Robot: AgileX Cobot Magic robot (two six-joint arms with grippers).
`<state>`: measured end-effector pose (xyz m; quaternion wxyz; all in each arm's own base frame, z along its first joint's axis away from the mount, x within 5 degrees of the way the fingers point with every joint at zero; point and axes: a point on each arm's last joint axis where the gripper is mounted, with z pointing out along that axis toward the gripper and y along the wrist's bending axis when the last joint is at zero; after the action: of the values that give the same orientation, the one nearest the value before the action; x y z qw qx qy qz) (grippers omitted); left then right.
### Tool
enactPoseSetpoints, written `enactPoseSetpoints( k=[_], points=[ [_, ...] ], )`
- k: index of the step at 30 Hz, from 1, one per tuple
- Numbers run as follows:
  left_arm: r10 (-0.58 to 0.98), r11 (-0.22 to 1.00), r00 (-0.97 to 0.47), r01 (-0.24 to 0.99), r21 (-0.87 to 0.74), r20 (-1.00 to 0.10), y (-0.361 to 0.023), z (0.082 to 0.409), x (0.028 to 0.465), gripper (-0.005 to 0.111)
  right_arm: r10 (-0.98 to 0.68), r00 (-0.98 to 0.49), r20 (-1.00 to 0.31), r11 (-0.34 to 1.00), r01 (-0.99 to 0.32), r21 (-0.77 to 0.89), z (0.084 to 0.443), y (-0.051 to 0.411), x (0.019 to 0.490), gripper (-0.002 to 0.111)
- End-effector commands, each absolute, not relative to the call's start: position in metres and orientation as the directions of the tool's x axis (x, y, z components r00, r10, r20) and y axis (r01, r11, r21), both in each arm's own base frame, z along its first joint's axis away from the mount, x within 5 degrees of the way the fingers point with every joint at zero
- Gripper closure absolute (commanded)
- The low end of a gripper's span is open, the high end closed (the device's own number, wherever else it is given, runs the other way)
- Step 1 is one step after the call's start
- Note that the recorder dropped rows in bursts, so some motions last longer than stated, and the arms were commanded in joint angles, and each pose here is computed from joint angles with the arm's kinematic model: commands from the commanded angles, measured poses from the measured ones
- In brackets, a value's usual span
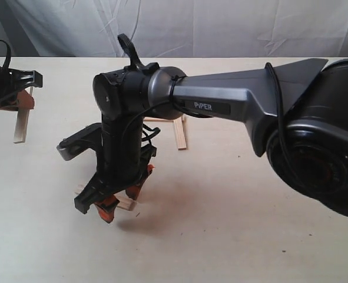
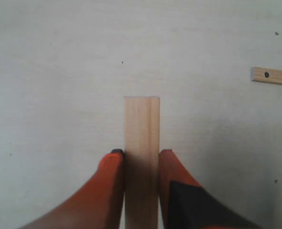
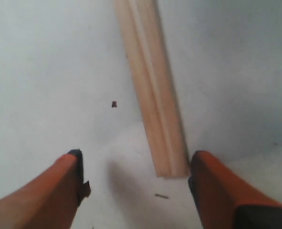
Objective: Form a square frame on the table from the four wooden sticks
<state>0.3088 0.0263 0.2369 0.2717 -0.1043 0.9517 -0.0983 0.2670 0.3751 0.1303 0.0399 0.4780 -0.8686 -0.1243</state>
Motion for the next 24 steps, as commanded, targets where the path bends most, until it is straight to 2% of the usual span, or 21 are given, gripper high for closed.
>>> enactPoseSetpoints(
  k=[1, 6, 14, 24],
  points=[
    [-0.247, 0.96, -0.825, -0.138, -0.243, -0.509, 0.024, 0.238, 0.311, 0.107, -0.838, -0.536, -0.108, 0.501, -0.832, 0.237, 0.153, 0.373, 0.268, 0.046],
    [-0.247, 0.96, -0.825, -0.138, -0.243, -0.509, 0.024, 0.238, 0.311, 0.107, -0.823, -0.559, -0.098, 0.517, -0.81, 0.278, 0.146, 0.377, 0.267, 0.046],
    [-0.248, 0.96, -0.827, -0.138, -0.245, -0.505, 0.024, 0.238, 0.311, 0.107, -0.831, -0.556, -0.027, 0.529, -0.804, 0.272, 0.113, 0.376, 0.268, 0.046],
    [-0.247, 0.96, -0.828, -0.138, -0.245, -0.503, 0.024, 0.238, 0.311, 0.107, -0.843, -0.533, -0.075, 0.512, -0.837, 0.191, 0.11, 0.375, 0.276, 0.046]
  ],
)
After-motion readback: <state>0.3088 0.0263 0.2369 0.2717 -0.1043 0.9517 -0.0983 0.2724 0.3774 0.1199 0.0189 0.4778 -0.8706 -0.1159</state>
